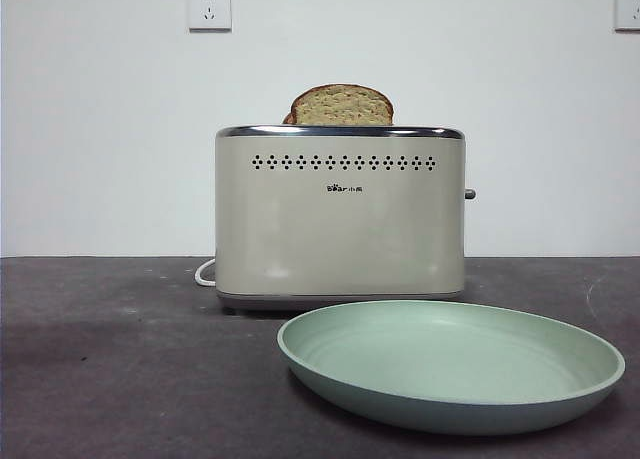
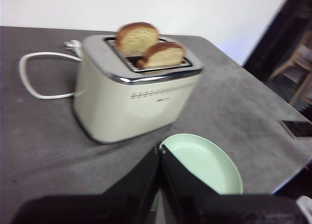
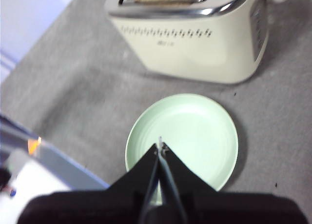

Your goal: Take the bread from the toaster,put the bread on the plate,put the plate on the table

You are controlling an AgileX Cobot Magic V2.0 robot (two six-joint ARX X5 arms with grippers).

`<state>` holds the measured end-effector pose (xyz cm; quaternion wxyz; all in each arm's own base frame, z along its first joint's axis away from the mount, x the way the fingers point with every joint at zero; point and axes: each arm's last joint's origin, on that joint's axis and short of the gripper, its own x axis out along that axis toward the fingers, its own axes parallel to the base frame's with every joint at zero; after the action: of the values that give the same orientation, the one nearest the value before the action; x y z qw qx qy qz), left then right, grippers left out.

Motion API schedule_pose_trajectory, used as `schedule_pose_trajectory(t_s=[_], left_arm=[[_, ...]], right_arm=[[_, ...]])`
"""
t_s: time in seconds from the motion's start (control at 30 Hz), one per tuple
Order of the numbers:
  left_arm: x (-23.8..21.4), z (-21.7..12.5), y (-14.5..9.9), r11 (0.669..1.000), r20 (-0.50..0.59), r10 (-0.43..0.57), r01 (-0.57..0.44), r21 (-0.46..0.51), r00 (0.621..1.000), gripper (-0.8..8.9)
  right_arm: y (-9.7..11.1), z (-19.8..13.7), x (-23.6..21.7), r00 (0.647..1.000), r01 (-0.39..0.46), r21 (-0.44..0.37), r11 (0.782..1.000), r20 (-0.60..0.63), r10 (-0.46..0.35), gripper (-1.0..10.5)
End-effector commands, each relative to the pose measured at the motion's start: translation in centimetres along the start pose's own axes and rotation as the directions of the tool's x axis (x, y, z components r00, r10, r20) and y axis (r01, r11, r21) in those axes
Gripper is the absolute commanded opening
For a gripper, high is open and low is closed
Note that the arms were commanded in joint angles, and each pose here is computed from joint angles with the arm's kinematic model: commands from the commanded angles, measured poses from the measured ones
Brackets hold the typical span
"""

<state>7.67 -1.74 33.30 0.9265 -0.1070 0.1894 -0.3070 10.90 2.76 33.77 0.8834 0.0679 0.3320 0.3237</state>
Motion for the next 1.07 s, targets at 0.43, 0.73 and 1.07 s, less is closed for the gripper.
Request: schedule_pose_trajectory(t_s=[0.43,0.73,1.07], left_arm=[[-0.4,0.7,-0.4,0.999,0.011,-0.024,0.024,0.033,1.0,5.66],[-0.2,1.1,-0.3,0.998,0.029,-0.031,0.03,0.052,0.999,5.83],[3.2,3.8,1.2,0.982,0.08,-0.141,0.129,0.136,0.987,5.83]], right_arm=[[0.2,0.1,-0.1,1.0,-0.018,-0.036,0.999,-0.012,0.018,5.6],[0.2,0.1,-0.1,1.0,-0.018,-0.035,0.999,-0.012,0.017,6.3],[0.0,0.2,0.1,1.0,-0.018,-0.027,0.999,-0.023,0.018,6.3]])
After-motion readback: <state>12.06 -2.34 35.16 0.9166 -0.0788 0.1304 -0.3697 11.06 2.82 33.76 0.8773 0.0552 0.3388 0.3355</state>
